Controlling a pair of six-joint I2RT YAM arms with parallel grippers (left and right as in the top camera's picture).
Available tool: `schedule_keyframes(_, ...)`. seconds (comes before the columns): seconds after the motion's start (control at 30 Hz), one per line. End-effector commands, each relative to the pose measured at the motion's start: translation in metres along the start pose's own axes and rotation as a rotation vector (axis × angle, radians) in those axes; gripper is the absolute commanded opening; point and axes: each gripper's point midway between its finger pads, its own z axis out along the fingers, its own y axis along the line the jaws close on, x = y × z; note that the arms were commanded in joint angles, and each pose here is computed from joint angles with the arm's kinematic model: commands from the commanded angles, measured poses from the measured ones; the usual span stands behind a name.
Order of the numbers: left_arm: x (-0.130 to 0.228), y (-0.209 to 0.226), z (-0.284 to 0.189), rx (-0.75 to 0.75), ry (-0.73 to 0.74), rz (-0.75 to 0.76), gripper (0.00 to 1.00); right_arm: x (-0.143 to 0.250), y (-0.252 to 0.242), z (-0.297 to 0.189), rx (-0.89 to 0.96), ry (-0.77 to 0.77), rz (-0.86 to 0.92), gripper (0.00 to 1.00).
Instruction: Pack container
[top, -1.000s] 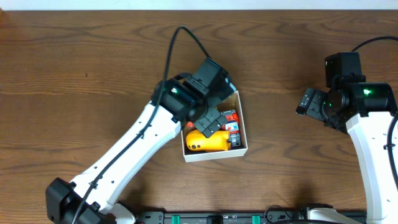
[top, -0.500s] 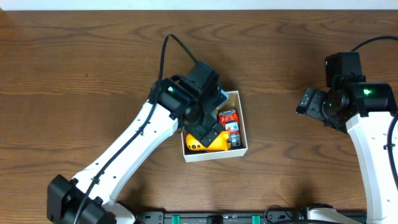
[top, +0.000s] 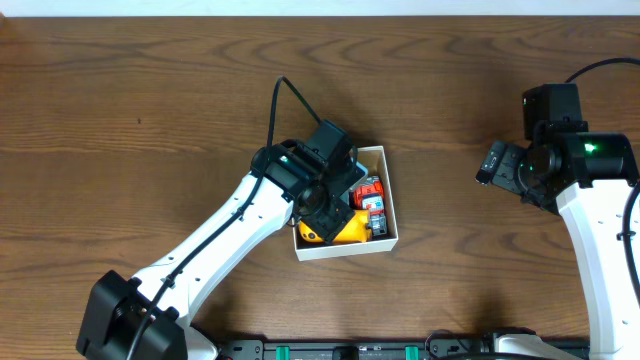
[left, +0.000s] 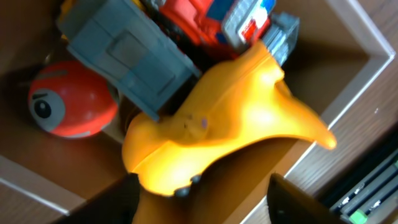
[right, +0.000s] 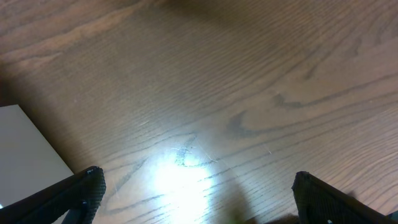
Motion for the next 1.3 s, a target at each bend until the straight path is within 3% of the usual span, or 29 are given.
schedule_keyframes(0.0, -0.003, -0.002, 0.001, 0.009, -0.012, 0.004, 0.46, -0.001, -0.004, 0.003, 0.019, 0.002, -0.006, 0.99)
schedule_keyframes(0.17, -0.008, -0.002, 0.001, 0.008, -0.033, 0.011, 0.25, -0.001, -0.004, 0.003, 0.019, 0.002, -0.005, 0.99)
schedule_keyframes(0.27, -0.011, -0.005, 0.001, 0.009, -0.044, 0.023, 0.22, -0.001, -0.004, 0.003, 0.019, 0.001, -0.005, 0.99)
schedule_keyframes(0.73, -0.002, -0.026, 0.037, 0.032, 0.063, 0.08, 0.19, 0.0, -0.005, 0.003, 0.021, 0.005, -0.007, 0.99)
schedule_keyframes(1.27, 0.024, -0.012, 0.114, 0.036, 0.279, 0.043, 0.19, 0.001, -0.006, 0.003, 0.024, 0.01, -0.008, 0.99)
